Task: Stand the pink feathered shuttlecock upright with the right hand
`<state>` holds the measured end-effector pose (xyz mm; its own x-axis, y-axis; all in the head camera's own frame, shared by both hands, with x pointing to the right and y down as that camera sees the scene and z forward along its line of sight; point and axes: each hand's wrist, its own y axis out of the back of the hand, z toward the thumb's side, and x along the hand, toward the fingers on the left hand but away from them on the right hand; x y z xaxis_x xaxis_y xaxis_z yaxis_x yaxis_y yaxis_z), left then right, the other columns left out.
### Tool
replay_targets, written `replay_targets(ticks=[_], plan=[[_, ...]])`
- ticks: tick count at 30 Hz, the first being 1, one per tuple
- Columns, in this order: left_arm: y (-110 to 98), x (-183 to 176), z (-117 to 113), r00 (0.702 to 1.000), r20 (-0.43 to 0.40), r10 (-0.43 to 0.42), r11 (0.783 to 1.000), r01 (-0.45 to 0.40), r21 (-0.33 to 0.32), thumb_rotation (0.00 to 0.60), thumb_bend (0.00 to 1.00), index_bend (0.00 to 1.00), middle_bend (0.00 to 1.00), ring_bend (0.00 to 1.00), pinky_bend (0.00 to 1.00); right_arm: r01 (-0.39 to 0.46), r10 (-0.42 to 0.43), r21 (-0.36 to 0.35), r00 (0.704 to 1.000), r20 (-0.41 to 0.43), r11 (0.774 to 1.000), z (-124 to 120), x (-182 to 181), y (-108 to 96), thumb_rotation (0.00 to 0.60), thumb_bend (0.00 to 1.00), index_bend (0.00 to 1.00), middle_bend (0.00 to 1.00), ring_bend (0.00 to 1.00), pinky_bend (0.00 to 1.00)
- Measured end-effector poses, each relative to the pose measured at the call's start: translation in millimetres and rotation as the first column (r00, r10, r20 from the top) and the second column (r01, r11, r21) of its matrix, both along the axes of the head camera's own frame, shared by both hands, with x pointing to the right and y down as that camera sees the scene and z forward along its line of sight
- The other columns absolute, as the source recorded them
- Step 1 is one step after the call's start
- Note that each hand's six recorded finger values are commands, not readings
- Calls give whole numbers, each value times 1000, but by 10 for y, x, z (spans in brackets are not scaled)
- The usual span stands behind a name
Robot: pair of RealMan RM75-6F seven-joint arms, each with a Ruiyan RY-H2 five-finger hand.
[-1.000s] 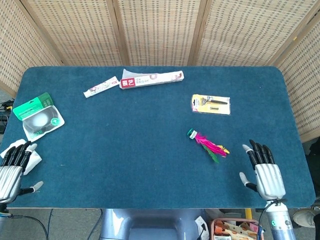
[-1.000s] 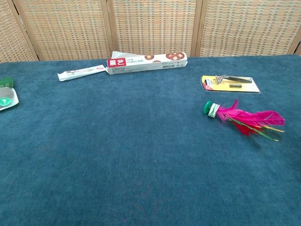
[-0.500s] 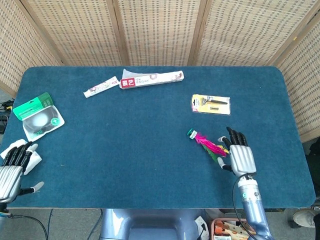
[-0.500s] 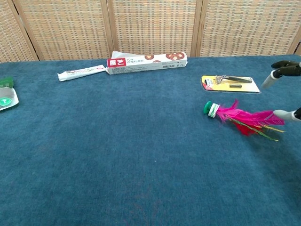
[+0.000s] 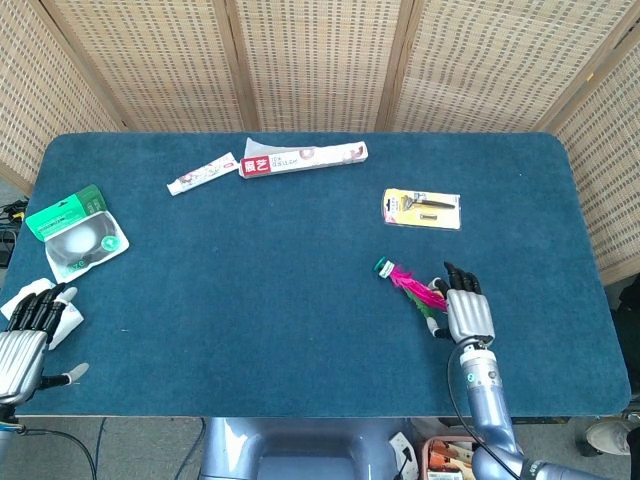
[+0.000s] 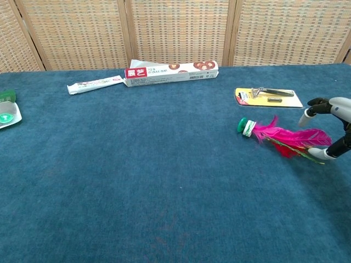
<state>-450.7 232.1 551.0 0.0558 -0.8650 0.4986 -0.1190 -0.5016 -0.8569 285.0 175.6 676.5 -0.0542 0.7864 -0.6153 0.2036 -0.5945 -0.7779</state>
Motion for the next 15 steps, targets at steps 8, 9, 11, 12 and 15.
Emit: replay_targets(ticks=[8, 9, 11, 12, 15], plan=[[7, 12, 17, 1000, 4, 6, 1000, -6, -5, 600, 0, 0, 0, 0, 0, -22, 22, -8, 999, -31, 1000, 87, 122, -10, 600, 314, 315, 0, 0, 0], [7, 13, 18, 1000, 4, 7, 1000, -7, -5, 600, 0, 0, 0, 0, 0, -26, 25, -9, 999, -32, 1000, 94, 133, -15, 600, 318, 327, 0, 0, 0], [8, 14, 22, 1000, 6, 7, 1000, -7, -6, 600, 0, 0, 0, 0, 0, -30, 30, -10, 999, -34, 999, 106, 153, -20, 600, 324, 346, 2, 0, 0], [8, 14, 24, 1000, 6, 7, 1000, -7, -6, 600, 0, 0, 0, 0, 0, -33, 33, -11, 999, -36, 999, 114, 168, -23, 600, 330, 354, 3, 0, 0], [11, 17, 31, 1000, 7, 8, 1000, -8, -8, 600, 0, 0, 0, 0, 0, -38, 37, -10, 999, -33, 999, 116, 181, -28, 600, 346, 365, 7, 0, 0]])
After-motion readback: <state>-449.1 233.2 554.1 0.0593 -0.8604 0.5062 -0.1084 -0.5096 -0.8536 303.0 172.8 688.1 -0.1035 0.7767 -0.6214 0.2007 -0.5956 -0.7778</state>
